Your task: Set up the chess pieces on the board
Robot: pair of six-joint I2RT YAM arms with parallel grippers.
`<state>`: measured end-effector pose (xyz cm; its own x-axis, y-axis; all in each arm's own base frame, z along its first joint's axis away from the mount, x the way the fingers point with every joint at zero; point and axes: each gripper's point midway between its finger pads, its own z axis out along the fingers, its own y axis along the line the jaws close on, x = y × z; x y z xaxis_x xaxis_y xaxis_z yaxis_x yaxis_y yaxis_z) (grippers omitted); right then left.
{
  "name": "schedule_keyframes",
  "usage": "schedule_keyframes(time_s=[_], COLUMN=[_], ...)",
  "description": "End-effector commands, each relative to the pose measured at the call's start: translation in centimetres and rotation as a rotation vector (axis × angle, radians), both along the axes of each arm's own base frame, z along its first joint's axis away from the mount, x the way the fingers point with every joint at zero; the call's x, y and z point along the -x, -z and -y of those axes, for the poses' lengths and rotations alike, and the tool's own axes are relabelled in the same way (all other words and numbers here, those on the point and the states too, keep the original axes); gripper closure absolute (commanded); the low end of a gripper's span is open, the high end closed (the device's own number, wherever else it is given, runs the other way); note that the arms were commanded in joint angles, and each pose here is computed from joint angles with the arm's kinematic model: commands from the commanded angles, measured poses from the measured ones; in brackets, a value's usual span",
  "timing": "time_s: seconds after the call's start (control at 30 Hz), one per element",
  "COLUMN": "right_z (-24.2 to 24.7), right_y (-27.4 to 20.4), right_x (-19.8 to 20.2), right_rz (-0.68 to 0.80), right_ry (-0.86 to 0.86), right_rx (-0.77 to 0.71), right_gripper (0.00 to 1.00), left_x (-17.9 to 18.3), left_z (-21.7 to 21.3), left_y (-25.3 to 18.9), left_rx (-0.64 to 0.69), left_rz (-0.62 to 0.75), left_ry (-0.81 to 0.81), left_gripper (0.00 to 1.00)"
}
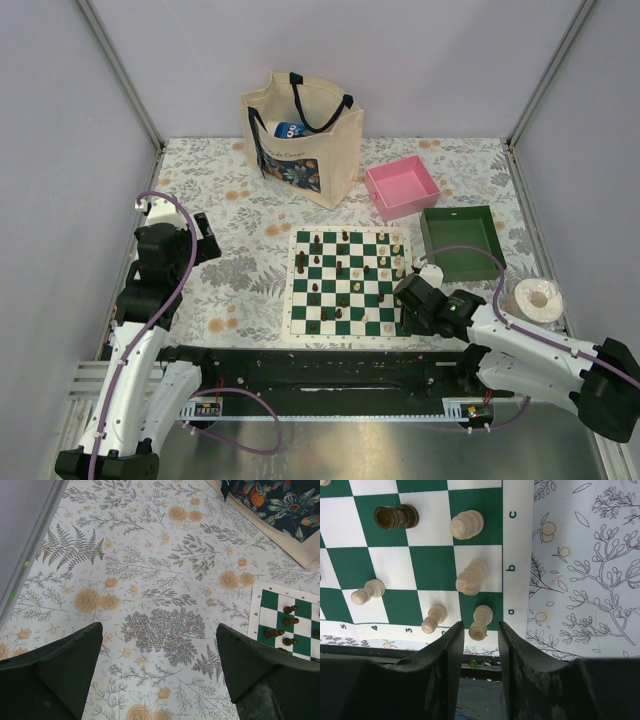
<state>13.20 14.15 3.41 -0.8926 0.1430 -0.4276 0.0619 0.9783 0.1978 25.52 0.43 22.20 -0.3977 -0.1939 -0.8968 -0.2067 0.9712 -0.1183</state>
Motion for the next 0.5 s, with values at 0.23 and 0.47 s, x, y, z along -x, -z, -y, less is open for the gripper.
schedule_keyframes(time_s=[0.23,0.47], right_z=[-1.3,-3.8], right_y=[-7.2,-8.9], right_x=[-3.2,-5.5], right_rz=[0.214,0.276], right_ry=[-0.028,-0.101], right_rx=[-0.080,-0.084], right_gripper=[0.54,0.52], left_x=[-0.4,-0.4], left_z=[0.3,0.3], left_y=[-1.3,-1.4], left_rx=[0.017,0.019], left_rz=[0.051,0.056], left_ry=[0.010,0.009], left_gripper=[0.01,0.01])
